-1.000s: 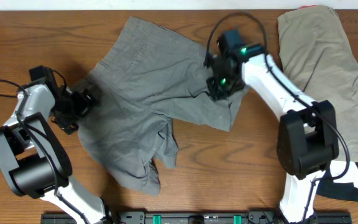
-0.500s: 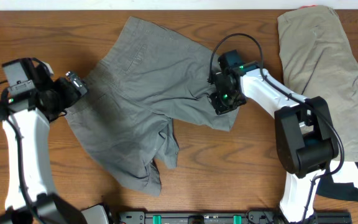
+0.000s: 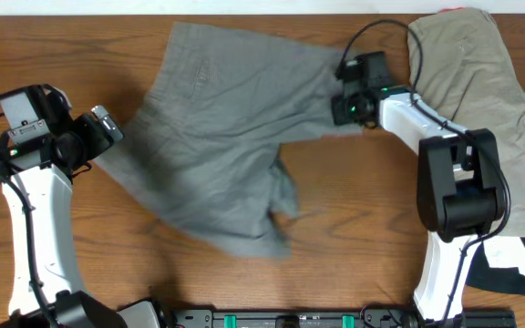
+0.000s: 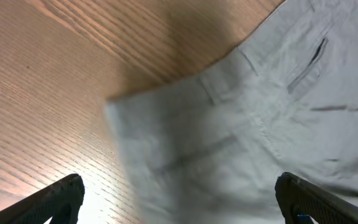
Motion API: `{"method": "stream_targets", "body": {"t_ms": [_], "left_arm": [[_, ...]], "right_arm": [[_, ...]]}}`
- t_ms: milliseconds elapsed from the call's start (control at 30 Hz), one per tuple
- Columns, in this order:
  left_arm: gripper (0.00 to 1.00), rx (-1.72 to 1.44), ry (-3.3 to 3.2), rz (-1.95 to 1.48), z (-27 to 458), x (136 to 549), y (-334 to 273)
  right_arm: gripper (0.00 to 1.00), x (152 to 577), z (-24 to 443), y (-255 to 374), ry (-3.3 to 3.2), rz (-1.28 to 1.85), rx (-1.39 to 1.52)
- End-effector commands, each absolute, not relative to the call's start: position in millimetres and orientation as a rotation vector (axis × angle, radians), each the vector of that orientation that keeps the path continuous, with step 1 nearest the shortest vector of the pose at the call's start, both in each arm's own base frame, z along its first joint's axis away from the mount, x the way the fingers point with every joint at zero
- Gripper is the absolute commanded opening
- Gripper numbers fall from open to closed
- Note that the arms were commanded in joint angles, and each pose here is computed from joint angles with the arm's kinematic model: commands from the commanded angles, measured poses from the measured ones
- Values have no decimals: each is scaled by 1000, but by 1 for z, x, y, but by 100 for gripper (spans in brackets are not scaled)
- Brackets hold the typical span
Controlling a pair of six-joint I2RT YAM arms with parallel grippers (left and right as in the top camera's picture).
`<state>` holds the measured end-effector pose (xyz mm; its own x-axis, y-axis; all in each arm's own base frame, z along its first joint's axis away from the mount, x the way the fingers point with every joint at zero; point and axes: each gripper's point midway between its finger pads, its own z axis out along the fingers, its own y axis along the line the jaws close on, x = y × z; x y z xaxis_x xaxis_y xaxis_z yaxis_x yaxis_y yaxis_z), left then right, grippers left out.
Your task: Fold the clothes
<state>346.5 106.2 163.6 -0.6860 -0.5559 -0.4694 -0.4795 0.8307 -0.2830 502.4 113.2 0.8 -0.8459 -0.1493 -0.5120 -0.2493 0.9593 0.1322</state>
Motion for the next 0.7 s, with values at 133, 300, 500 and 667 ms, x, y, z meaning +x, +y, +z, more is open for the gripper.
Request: {"method": "stream_targets", "body": {"t_ms": [133,300,500,667], "left_arm": [[100,-745,2517,-163,146,348,109],[100,-715,2565,-181,138,348,95],[100,-560,2660,-199,134,343,61],[100,-525,2687,-209,132,340,51]], "right_arm": [[3,541,4,70,2563,126,-159],[78,533,64,94,2662,328,-192],[83,472,120,104,2902,486,-155],[73,412,100,112,3123,562,-237]]}}
